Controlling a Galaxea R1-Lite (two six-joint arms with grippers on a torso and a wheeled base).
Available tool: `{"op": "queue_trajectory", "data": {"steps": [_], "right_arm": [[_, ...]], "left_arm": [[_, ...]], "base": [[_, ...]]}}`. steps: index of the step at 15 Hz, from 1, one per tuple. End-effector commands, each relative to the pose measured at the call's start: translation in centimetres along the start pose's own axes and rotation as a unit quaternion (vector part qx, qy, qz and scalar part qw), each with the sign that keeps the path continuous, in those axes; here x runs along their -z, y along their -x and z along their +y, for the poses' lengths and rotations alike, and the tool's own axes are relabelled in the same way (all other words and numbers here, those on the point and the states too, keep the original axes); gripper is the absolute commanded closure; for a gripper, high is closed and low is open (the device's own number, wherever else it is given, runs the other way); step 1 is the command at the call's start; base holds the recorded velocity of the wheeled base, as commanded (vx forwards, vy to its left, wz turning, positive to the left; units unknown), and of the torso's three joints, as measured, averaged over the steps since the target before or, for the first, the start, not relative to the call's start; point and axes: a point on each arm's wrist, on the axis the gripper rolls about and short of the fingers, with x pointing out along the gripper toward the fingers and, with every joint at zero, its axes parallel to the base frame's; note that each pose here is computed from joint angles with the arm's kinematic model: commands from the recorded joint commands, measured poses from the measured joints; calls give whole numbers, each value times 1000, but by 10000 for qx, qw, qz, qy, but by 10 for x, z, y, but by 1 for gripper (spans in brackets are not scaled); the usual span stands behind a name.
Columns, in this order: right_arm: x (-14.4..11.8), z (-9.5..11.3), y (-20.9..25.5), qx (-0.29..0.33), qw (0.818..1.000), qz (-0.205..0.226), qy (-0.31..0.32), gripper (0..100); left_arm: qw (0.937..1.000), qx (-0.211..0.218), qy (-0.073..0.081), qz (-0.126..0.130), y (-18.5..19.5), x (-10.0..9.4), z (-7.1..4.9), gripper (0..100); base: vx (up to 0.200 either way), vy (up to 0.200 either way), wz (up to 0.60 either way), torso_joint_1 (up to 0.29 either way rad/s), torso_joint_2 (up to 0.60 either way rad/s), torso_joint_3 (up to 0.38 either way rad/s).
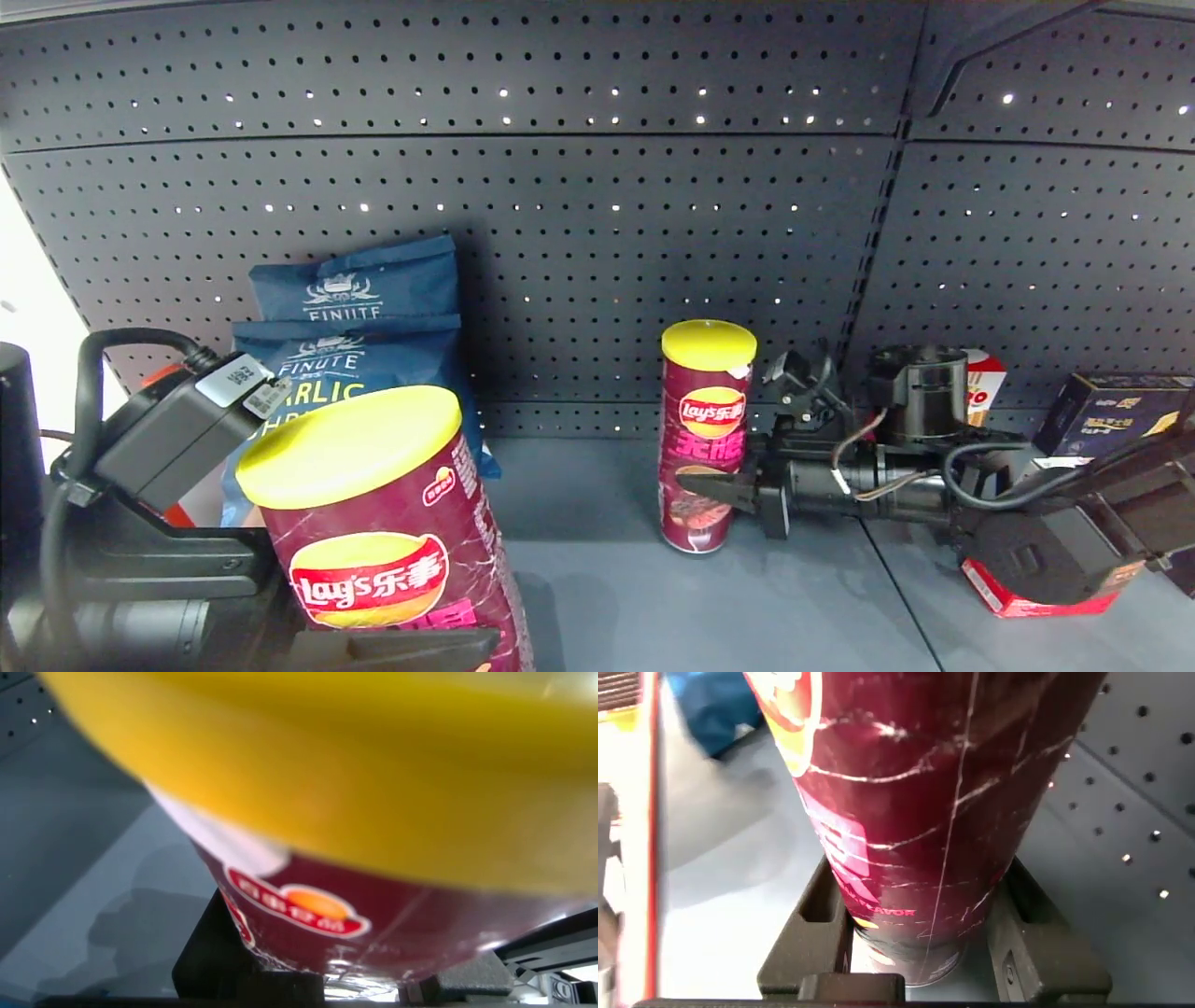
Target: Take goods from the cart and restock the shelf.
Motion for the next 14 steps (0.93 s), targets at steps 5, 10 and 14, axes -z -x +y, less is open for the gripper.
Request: {"op": "queue_trajectory", "data": {"steps": [5,10,14], "right_arm": [[-9,46,22,-117,9996,-147,230,100],[4,64,33,-259,9992,-206,225,100],[7,71,36,-263,9993,-164,215,100]], "left_arm": [[10000,8,10,16,0,1,0,100],[10000,-13,5,-2,1,1,0,100],[10000,-13,11,4,0,1,0,100]], "base": [[0,0,0,0,0,0],[0,0,0,0,0,0],[0,0,0,0,0,0]]}}
